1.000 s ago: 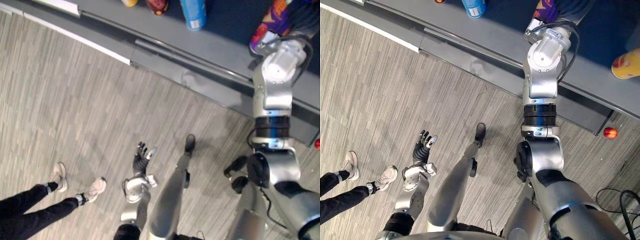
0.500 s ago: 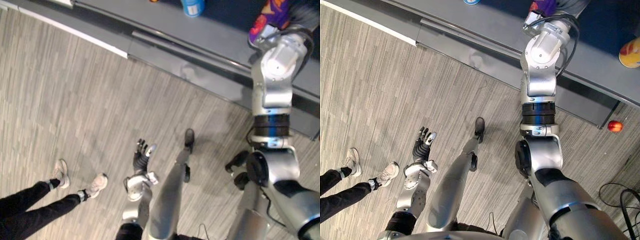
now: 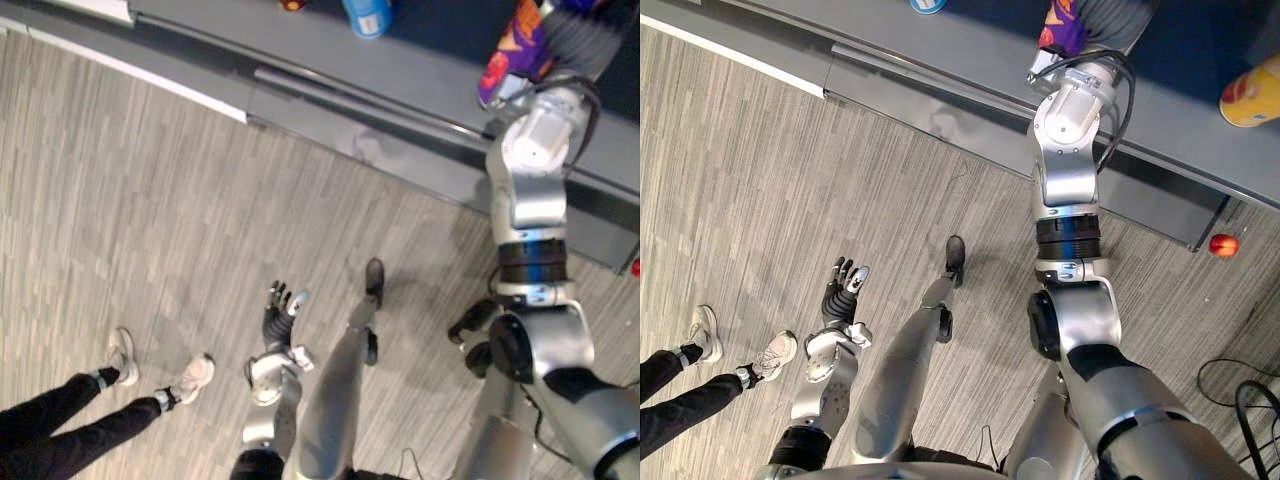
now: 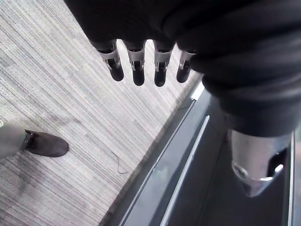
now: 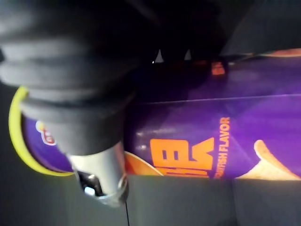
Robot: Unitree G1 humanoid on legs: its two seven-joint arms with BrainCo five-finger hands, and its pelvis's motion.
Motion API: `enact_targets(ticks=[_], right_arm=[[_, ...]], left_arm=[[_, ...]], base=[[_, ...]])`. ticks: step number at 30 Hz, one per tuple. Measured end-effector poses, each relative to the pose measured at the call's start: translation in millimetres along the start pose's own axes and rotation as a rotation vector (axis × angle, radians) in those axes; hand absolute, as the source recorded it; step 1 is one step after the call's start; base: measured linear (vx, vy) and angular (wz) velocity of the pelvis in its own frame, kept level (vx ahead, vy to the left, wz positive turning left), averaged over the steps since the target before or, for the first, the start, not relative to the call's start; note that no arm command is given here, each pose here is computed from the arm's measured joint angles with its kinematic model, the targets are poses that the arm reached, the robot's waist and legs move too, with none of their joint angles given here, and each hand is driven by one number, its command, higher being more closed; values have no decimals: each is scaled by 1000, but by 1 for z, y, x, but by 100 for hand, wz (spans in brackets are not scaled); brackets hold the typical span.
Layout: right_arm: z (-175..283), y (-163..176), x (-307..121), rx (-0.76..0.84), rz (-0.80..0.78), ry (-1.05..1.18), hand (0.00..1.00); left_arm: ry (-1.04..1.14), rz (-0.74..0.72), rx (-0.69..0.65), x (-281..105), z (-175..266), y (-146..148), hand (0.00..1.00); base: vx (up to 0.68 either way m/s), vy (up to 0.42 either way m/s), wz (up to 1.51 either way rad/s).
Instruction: Put the gum and the chips on the shelf.
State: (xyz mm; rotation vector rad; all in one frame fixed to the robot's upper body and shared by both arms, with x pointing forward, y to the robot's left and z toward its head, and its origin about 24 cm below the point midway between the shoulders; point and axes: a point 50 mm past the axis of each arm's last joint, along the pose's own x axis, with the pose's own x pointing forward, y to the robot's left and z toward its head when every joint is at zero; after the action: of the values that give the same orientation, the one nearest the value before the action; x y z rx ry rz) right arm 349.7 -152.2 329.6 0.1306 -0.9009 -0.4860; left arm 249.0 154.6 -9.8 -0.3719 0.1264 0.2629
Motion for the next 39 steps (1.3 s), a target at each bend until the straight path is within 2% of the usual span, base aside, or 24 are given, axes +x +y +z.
enact_targets(ticks=[13,14,22,28,30,39], right_arm=[[-12,7,-13,-5,60,24,100],[-13,6,-14,-7,65,27,0],[-52,1,-37,-85,77,201,0],[-53,6,-41,-81,106,207,0],[-64,8,-59,-83,124,261,0],[-67,7,-62,-86,123,272,0]], left_arm=[[24,19,6,-5,-6,6,0],[26,19,6,-5,-7,7,0],[32,22,8,-6,-8,7,0],[32,22,8,-6,-8,7,0],[54,42,16,-7,-13,12,0],[60,41,17,-7,-15,12,0]], base=[[-9,-54,-4],[3,-41,-1],[-5,-46,-2],[-3,-71,-4],[-6,-132,-9],[2,-62,-5]])
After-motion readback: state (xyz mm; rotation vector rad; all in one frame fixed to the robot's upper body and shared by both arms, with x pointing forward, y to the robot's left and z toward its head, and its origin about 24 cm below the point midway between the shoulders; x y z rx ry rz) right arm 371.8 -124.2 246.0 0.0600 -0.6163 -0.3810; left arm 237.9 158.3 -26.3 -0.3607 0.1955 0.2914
